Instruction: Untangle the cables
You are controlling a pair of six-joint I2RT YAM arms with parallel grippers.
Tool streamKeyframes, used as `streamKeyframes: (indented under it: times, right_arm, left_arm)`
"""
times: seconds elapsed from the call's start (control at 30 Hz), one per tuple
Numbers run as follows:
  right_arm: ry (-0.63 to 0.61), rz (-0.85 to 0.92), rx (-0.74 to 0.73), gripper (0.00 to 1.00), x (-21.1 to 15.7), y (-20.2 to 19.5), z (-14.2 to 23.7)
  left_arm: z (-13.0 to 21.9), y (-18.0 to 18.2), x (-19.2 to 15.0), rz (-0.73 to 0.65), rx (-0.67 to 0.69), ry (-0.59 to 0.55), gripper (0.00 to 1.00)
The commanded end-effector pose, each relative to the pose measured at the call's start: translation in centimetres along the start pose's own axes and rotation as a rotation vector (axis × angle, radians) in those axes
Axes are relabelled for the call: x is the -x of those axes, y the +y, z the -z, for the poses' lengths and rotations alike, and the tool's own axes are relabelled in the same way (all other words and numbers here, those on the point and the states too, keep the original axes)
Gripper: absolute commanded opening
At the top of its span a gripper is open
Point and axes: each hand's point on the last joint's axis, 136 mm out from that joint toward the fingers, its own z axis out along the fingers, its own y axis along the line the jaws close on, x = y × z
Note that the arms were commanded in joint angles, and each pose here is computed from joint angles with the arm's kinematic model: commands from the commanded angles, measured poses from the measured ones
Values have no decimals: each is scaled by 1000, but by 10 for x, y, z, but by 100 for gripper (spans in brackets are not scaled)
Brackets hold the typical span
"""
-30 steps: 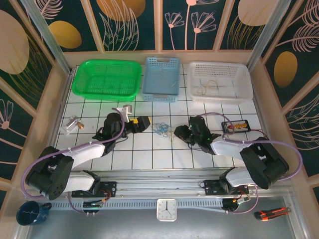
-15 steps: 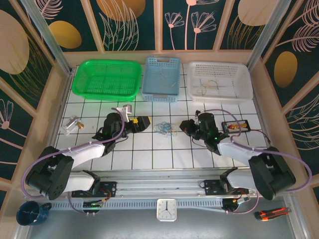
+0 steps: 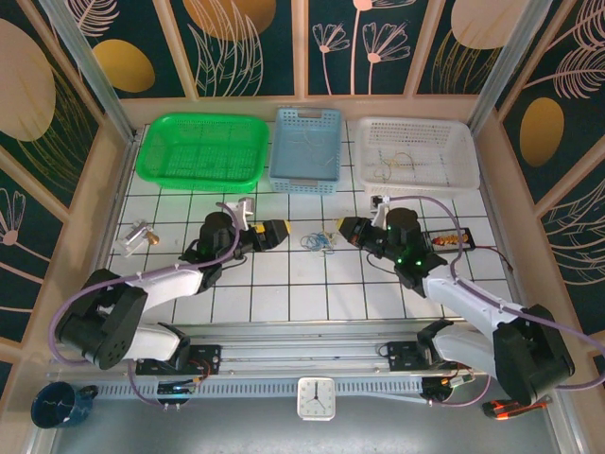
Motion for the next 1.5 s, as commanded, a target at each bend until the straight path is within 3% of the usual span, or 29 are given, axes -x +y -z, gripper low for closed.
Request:
streamKeyframes:
  times: [0.0,0.23,0.5,0.63,0.8,0.97,1.3,1.47]
  right_arm:
    - [7,44,57,0,6,22,-4]
    - [62,144,202,0,-5,57,-7]
    - [52,285,280,0,-7,84,10]
    - [60,320,294,0,-13,81,12]
    - [64,333,350,0,-20,80,13]
    - [48,327,313,0,-16,72,7]
    - [3,247,106,0,5,30,-20]
    - [-2,233,101,0,14,30,-37]
  left_arm:
    - [-7,-21,5,-48,-76,8,93]
    - [-18,-46,-2,-25,-140,13,87]
    - [-17,-25,14,126,-48,-101,83]
    - [-14,-41,23,228,-164,-153,80]
    - [-18,-65,24,272,-302,-109,70]
    - [-18,-68,17,249,-321,-75,62]
    - [-13,-70,-2,224,-324,-20,55]
    - [-10,-76,-5,248,-348,-6,55]
